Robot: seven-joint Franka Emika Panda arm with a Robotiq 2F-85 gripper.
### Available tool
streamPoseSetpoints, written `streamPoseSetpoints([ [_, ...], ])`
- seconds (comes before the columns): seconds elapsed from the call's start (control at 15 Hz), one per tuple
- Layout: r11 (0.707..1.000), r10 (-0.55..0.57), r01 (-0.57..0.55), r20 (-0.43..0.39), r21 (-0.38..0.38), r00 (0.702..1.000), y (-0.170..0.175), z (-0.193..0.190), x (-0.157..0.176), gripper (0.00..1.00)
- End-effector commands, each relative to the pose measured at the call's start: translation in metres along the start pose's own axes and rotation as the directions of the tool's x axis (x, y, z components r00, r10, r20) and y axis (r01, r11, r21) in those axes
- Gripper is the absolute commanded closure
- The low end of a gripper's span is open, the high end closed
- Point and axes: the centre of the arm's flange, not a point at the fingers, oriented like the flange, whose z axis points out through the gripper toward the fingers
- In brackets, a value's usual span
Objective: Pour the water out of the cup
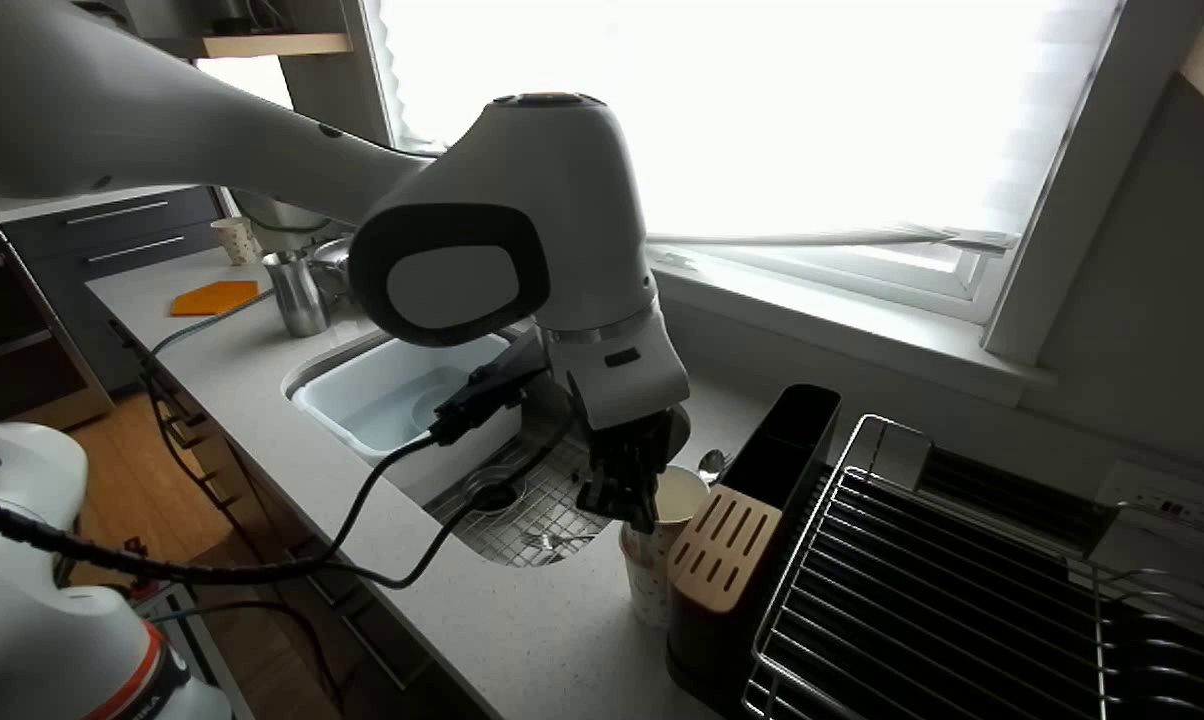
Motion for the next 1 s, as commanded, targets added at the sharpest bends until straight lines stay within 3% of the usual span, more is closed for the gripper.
streamPoseSetpoints([
  [0.0,1.0,-0.013,0.014,-0.02,0.022,1.0,0.005,-0.028,-0.011,0.99],
  [0.73,0.986,-0.111,0.126,-0.136,0.11,0.985,-0.017,-0.132,-0.048,0.99],
  [0.8,0.979,-0.16,0.17,-0.094,0.111,0.983,-0.02,-0.139,-0.054,0.99],
  [0.93,0.967,-0.227,0.236,-0.086,0.102,0.97,-0.027,-0.147,-0.059,0.99],
])
